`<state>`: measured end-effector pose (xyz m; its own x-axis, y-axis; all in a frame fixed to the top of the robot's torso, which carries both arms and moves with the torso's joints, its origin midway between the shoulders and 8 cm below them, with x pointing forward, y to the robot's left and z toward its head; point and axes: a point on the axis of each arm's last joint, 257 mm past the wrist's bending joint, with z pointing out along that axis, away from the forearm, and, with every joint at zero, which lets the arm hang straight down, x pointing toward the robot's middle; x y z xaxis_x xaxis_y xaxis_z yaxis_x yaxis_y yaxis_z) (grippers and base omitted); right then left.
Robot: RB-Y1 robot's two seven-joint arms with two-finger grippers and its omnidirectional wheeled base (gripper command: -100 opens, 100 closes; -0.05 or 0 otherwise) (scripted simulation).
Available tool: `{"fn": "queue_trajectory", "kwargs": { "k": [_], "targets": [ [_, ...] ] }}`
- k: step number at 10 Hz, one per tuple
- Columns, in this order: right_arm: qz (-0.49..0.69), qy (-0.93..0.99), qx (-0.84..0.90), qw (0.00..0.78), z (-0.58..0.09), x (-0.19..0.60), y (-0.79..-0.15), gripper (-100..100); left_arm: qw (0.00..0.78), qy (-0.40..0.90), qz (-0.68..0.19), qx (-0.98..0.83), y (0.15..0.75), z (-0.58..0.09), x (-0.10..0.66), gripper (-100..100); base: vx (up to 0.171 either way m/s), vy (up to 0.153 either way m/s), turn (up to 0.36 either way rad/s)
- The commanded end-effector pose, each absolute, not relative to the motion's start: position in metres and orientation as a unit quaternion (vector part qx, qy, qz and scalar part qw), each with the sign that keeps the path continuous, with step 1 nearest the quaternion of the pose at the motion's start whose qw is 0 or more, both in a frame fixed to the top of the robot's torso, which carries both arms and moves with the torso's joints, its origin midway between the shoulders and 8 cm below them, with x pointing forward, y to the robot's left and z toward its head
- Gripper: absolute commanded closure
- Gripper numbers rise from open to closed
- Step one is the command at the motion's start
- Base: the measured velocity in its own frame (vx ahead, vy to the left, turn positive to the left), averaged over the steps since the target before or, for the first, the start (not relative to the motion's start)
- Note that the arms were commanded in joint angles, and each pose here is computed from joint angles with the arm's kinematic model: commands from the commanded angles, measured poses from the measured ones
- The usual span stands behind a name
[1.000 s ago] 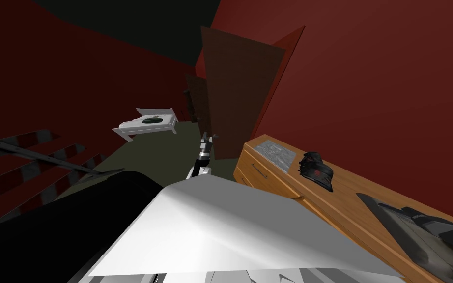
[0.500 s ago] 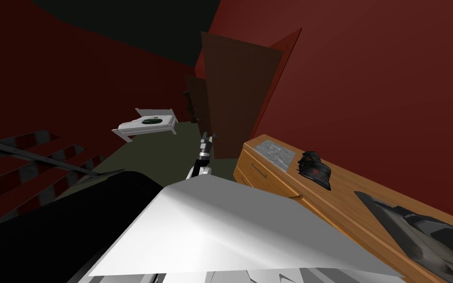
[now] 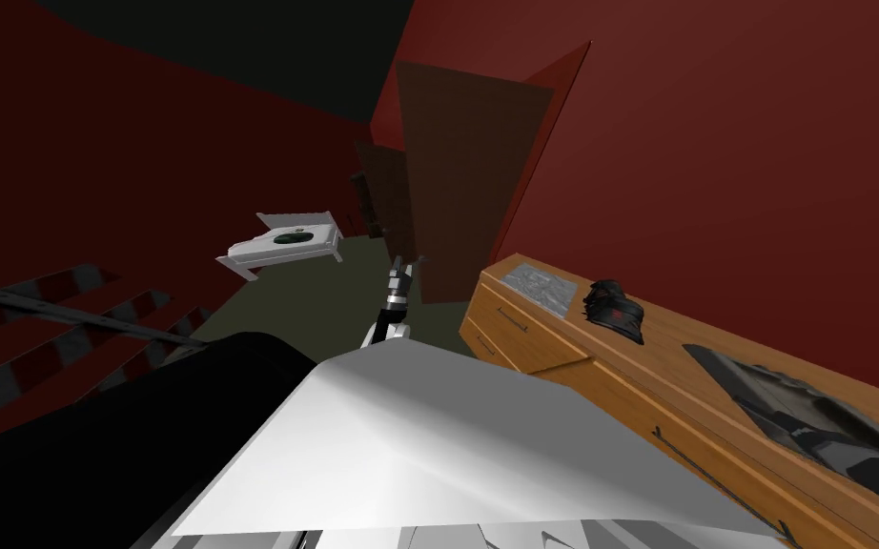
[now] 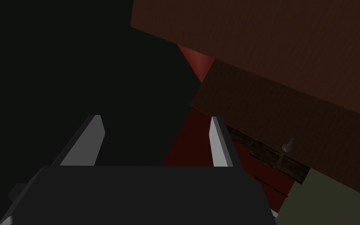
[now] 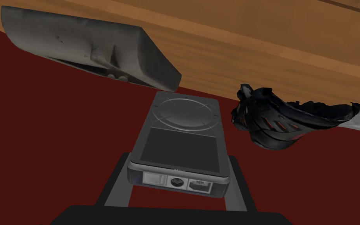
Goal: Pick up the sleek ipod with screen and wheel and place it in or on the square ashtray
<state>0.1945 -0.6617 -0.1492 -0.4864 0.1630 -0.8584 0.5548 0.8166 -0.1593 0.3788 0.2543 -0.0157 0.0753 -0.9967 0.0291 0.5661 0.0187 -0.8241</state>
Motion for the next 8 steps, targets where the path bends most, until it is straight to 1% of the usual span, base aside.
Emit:
{"fn": "queue_trajectory", "kwargs": {
  "k": [1,3,5,7,8],
  "targets": [
    [-0.228,0.836,0.205,0.454,-0.15,0.189,-0.667,100,0.644,0.307,-0.607,-0.35,0.254,-0.016,0.379,0,-0.228,0.22,-0.084],
    [-0.247,0.835,0.192,0.452,-0.148,0.183,-0.676,100,0.644,0.307,-0.607,-0.35,0.254,-0.016,0.379,0,-0.223,0.129,-0.09],
    [-0.27,0.83,0.18,0.454,-0.142,0.179,-0.687,100,0.644,0.307,-0.607,-0.35,0.254,-0.016,0.379,0,-0.224,0.08,-0.061],
    [-0.296,0.82,0.17,0.46,-0.132,0.175,-0.703,100,0.644,0.307,-0.606,-0.35,0.254,-0.016,0.379,0,-0.189,0.046,-0.052],
    [-0.311,0.814,0.166,0.463,-0.127,0.173,-0.712,100,0.644,0.307,-0.606,-0.35,0.254,-0.016,0.379,0,-0.163,-0.028,-0.041]
  ]
}}
